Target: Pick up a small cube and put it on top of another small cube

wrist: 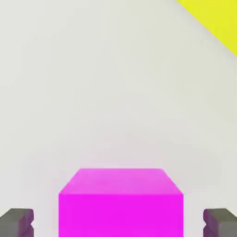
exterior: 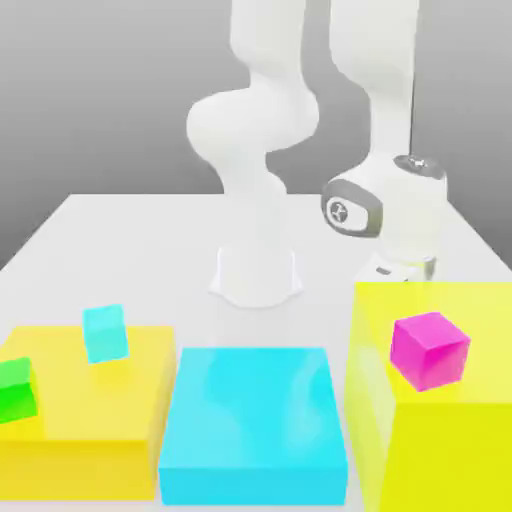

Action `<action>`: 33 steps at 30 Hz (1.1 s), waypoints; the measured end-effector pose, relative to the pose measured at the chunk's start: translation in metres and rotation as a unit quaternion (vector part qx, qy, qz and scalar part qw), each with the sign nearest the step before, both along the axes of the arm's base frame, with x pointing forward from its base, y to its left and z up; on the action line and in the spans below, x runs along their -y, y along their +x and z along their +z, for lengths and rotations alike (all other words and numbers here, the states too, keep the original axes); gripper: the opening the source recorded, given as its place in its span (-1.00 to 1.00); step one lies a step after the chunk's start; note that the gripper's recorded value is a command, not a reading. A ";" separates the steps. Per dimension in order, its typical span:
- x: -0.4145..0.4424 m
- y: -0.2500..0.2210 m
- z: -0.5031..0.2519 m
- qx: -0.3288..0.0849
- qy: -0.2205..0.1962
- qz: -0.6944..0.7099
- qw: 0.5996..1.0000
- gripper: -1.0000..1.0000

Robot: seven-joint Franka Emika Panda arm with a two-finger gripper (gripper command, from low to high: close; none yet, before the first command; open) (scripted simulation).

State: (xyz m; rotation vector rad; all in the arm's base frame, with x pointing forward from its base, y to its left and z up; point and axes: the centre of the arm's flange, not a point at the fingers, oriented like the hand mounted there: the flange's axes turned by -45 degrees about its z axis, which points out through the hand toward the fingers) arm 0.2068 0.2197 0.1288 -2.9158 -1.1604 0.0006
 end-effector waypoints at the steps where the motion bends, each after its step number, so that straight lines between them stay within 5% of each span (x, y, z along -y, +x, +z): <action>1: 0.000 0.000 0.000 0.000 0.000 0.000 1.000 -1.00; 23: 0.000 0.000 0.063 0.000 -0.001 0.001 1.000 -1.00; 28: -0.027 -0.036 0.066 -0.002 -0.063 0.181 0.981 -1.00; 33: -0.060 -0.023 0.088 0.008 -0.126 0.309 0.943 -1.00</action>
